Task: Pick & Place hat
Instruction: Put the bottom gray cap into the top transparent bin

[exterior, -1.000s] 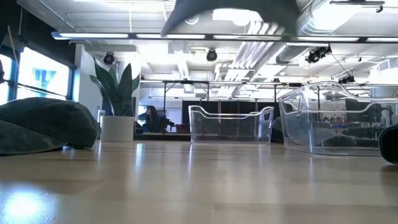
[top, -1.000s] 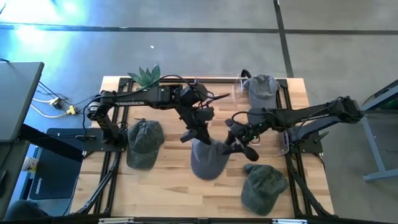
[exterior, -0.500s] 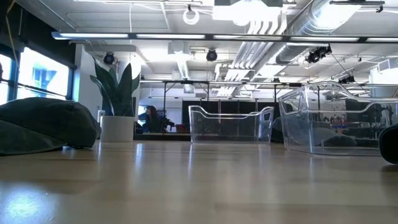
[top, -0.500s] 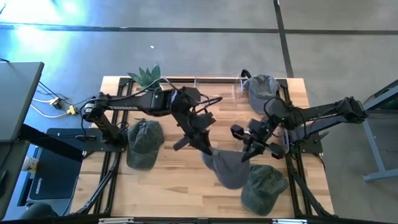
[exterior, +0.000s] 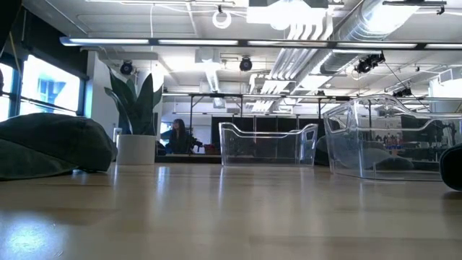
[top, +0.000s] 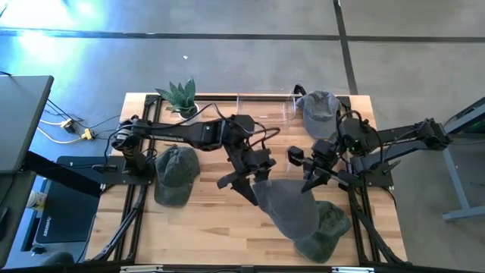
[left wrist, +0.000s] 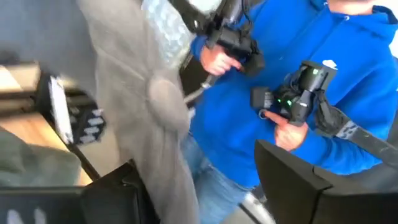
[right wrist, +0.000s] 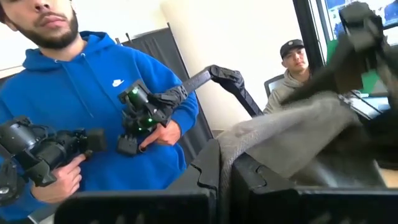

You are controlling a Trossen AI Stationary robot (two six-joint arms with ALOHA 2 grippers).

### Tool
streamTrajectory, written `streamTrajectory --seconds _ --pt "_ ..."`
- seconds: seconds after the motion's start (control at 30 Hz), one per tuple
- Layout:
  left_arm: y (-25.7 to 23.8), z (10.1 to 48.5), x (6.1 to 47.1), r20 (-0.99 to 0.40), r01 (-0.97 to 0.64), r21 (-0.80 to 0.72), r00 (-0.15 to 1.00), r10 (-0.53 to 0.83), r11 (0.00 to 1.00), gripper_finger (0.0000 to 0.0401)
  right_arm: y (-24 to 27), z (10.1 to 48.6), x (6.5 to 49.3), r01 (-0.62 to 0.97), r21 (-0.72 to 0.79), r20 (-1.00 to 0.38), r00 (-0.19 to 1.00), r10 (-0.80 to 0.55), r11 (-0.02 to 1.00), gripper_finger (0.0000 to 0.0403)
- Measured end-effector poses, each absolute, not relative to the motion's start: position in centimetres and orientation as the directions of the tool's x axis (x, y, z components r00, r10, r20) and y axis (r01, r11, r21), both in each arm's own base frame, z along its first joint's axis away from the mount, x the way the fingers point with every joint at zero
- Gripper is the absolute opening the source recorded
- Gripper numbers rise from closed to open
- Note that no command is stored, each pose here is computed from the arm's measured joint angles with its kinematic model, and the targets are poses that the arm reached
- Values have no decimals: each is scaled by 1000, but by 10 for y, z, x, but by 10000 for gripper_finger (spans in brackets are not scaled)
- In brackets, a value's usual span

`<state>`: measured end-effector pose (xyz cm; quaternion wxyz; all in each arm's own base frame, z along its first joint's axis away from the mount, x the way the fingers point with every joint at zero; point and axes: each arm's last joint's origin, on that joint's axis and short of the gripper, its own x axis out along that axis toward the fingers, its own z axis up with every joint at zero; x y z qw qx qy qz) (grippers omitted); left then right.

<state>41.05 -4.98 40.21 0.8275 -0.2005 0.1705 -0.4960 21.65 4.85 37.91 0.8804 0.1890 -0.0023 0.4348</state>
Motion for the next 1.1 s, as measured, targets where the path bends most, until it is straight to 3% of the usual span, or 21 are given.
streamTrajectory --seconds 0.13,0.27,0.53,0.73,0.87,1.1 --pt "-53 407 410 -55 765 -515 419 -906 385 190 47 387 206 -767 346 196 623 757 541 2" --pt "-62 422 399 -12 807 -481 385 -923 343 136 47 394 194 -775 326 227 621 751 542 3" --pt "-59 445 390 60 811 -383 499 -864 442 14 52 399 186 -787 291 252 612 750 544 6" --pt "-54 444 392 57 786 -434 511 -857 440 12 52 392 197 -734 369 225 666 711 570 24" --pt "-55 441 392 35 768 -463 515 -857 442 2 50 383 203 -677 455 158 701 696 578 67" --pt "-54 436 392 -2 729 -506 533 -846 460 1 46 380 207 -607 447 146 774 616 656 198"
